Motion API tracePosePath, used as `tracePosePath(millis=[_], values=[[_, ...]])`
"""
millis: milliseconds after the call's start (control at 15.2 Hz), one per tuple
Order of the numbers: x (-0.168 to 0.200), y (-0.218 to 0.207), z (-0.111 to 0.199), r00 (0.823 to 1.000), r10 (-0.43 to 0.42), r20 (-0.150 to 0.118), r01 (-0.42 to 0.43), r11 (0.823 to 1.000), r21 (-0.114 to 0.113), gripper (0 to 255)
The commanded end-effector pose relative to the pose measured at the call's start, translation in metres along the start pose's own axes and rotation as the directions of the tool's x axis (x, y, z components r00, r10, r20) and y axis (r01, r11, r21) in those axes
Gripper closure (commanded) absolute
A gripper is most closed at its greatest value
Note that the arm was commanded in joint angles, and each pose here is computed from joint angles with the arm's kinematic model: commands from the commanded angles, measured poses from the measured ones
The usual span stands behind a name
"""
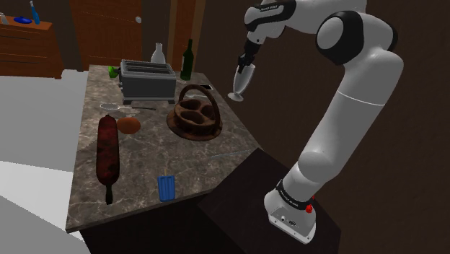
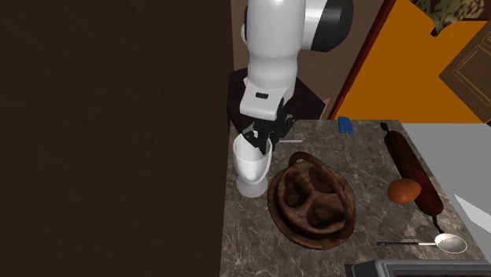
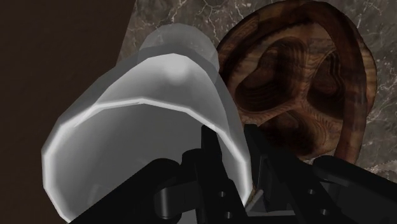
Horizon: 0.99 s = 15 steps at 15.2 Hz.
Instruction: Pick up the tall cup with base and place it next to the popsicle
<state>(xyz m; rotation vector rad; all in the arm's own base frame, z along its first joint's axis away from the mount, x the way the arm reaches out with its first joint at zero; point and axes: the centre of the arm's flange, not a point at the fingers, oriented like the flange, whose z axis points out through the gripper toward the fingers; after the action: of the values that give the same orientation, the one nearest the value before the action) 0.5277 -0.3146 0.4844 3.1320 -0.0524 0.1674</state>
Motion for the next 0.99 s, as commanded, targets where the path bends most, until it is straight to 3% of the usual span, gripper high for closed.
tracePosePath(millis=[0,924], values=[[0.001,0.001,-0.011,1.0,0.0,-0.001,0.0,1.0,0.0,255],[0.009,0.001,-0.084,1.0,0.0,-0.001,0.0,1.0,0.0,255]])
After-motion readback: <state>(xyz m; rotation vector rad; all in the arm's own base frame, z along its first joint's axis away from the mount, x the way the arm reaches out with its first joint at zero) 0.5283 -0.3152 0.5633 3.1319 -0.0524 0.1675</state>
